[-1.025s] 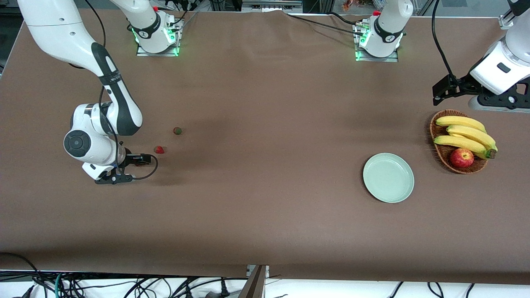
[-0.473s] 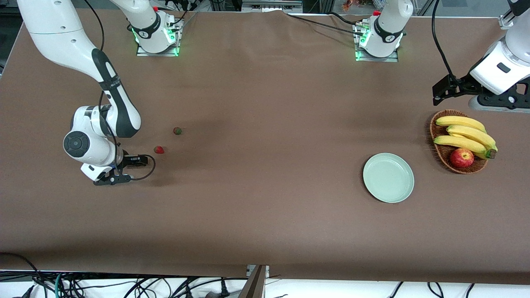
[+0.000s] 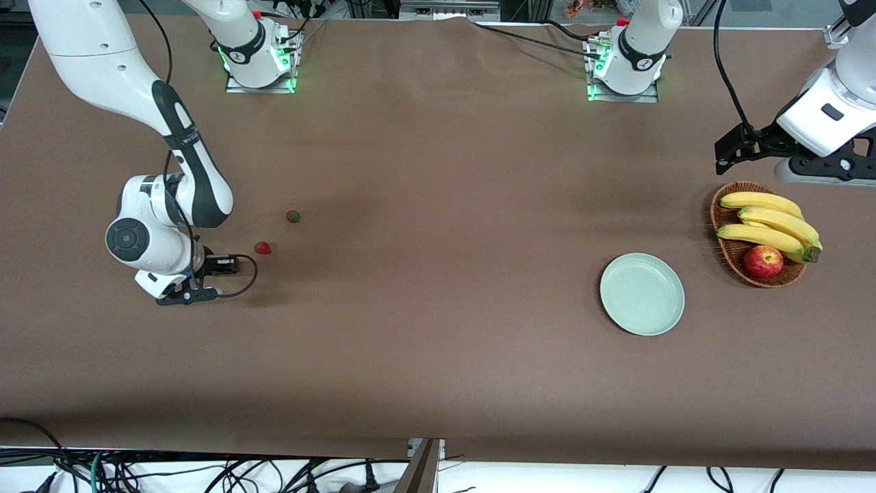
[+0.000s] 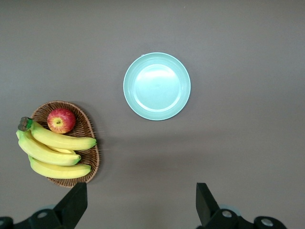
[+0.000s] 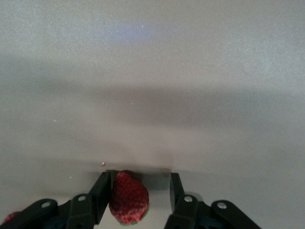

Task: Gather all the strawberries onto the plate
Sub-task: 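Lower the right gripper and close it on a strawberry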

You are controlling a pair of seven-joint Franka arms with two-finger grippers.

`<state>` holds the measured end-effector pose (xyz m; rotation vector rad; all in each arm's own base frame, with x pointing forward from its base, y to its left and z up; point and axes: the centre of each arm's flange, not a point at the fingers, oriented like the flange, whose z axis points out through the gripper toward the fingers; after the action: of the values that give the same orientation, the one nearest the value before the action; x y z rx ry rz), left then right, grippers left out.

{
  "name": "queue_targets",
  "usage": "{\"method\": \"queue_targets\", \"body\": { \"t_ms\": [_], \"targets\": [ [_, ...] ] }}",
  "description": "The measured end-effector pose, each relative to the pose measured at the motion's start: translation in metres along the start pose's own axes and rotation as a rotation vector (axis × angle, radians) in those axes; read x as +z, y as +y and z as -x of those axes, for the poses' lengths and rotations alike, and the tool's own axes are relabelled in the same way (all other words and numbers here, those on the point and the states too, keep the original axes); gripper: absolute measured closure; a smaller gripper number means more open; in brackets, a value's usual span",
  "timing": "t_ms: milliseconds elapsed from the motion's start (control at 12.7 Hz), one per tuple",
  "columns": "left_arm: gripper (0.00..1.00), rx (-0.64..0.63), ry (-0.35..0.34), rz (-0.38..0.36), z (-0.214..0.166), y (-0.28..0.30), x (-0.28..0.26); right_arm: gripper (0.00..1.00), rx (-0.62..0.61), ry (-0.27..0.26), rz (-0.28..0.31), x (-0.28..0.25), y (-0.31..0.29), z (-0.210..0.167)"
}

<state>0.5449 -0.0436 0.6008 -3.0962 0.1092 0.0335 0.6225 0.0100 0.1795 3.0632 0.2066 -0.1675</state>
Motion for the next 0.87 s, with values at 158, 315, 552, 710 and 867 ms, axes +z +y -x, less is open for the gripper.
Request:
{"method": "queue_targets", "body": {
  "t_ms": [158,315,552,710,867],
  "targets": [
    [0.00,0.000,0.000,0.000,0.000,0.000,0.000,0.42,0.000,-0.004,0.000,0.000,0.000,0.001],
    [0.00,0.000,0.000,0.000,0.000,0.000,0.000,0.48,-0.001,-0.021,-0.001,0.002,0.000,0.002],
    [0.00,0.000,0.000,0.000,0.000,0.000,0.000,0.67,-0.014,-0.024,-0.002,0.000,-0.001,0.002],
    [0.00,0.000,0.000,0.000,0.000,0.000,0.000,0.67,-0.035,-0.013,-0.007,-0.010,-0.008,-0.002],
    [0.00,0.000,0.000,0.000,0.000,0.000,0.000,0.67,-0.086,0.003,-0.031,-0.041,-0.041,-0.015]
  ]
}}
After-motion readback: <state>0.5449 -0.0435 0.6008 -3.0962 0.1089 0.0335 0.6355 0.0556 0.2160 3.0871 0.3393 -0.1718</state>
